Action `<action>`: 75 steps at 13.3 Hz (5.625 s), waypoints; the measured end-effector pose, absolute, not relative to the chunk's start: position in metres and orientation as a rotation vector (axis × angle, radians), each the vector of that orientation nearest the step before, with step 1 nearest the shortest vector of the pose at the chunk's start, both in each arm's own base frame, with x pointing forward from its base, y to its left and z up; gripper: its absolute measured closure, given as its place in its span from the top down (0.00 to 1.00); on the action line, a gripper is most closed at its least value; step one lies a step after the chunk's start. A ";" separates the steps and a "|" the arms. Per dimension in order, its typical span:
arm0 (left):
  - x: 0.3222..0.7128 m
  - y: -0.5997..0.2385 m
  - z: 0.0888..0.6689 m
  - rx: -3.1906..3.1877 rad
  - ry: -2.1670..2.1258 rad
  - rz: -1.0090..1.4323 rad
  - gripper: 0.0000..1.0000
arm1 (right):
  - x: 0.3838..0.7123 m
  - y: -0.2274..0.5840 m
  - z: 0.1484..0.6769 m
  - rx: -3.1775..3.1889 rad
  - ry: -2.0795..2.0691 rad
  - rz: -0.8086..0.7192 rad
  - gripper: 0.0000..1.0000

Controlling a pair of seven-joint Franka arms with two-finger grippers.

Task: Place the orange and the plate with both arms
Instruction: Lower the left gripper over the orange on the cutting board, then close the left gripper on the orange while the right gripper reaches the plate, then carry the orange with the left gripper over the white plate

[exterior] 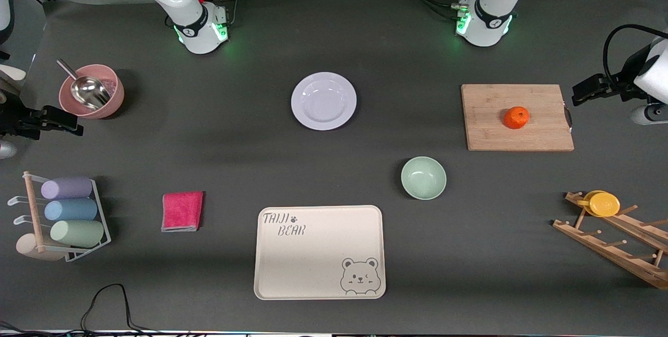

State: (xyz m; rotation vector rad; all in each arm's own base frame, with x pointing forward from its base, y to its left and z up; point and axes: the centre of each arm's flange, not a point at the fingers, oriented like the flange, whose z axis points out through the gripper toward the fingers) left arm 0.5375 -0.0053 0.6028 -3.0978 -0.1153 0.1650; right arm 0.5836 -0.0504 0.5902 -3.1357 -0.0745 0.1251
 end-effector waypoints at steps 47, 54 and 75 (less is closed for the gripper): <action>0.398 0.027 0.201 -3.091 -0.121 0.197 1.00 | 0.382 0.035 0.393 -2.516 -0.022 0.228 1.00; 0.395 0.037 0.199 -3.068 -0.079 0.206 0.85 | 0.356 0.019 0.239 -2.138 -0.098 0.103 1.00; 0.472 -0.011 0.623 -3.046 -0.099 0.283 0.73 | 0.295 0.031 0.105 -1.908 0.021 0.147 0.66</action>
